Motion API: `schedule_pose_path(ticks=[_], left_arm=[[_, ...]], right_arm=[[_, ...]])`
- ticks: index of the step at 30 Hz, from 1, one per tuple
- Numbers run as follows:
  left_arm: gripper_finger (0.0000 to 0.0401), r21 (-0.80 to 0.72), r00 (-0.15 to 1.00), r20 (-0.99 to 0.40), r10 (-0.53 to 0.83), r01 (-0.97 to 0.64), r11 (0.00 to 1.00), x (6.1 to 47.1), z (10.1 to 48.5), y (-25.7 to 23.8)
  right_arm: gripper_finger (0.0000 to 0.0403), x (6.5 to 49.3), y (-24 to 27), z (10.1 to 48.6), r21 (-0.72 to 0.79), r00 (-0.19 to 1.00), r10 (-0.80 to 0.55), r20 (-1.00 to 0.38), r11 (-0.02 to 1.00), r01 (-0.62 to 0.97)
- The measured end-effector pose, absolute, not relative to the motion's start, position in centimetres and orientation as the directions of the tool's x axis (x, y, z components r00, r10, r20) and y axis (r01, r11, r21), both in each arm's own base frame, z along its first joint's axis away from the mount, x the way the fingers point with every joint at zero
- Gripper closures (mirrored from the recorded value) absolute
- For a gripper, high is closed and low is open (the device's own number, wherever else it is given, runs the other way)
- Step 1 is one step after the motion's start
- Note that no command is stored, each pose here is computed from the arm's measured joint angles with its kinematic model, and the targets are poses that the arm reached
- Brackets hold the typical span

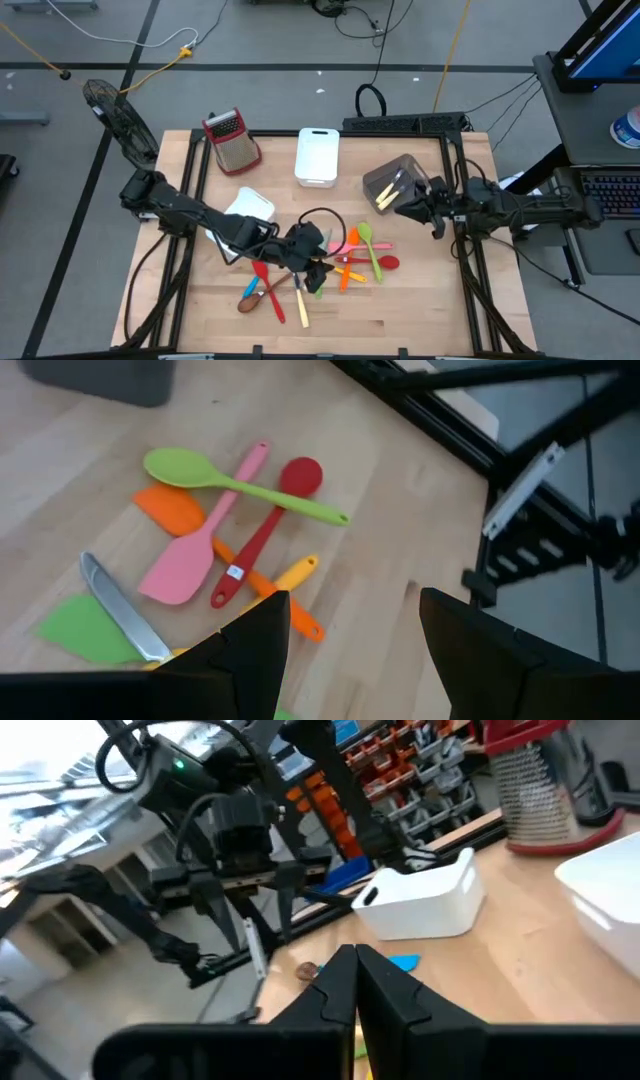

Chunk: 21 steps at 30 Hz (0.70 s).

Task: Pick & Place Kitchen Items
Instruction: Put the yellow table knife into the black bin

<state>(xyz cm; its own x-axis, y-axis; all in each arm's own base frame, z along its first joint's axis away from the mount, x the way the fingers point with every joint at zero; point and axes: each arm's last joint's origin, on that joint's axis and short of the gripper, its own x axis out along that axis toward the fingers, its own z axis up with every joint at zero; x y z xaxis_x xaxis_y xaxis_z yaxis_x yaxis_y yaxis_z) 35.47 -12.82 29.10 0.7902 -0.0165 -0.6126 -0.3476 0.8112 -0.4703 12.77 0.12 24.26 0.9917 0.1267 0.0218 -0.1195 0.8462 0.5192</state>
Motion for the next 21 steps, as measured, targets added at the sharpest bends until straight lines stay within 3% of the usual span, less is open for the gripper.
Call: schedule_pose_path(ticks=[6, 12, 21], left_arm=[[0.0171, -0.486, 0.777, -0.63, 0.01, -0.404, 0.775, 36.0, 28.3, -12.4], [0.0171, -0.528, 0.736, -0.676, -0.043, -0.442, 0.725, 37.4, 26.4, -11.6], [0.0171, -0.534, 0.638, -0.766, -0.079, -0.562, 0.632, 38.1, 24.2, -10.0]], right_arm=[[0.0403, 12.2, 0.8, 23.8, 0.498, 0.987, 0.16, -0.027, 0.858, -0.125], [0.0403, 11.0, 0.6, 23.6, 0.466, 0.996, 0.078, -0.049, 0.884, -0.047], [0.0403, 8.9, 0.6, 23.3, 0.464, 0.995, 0.08, -0.055, 0.885, -0.046]])
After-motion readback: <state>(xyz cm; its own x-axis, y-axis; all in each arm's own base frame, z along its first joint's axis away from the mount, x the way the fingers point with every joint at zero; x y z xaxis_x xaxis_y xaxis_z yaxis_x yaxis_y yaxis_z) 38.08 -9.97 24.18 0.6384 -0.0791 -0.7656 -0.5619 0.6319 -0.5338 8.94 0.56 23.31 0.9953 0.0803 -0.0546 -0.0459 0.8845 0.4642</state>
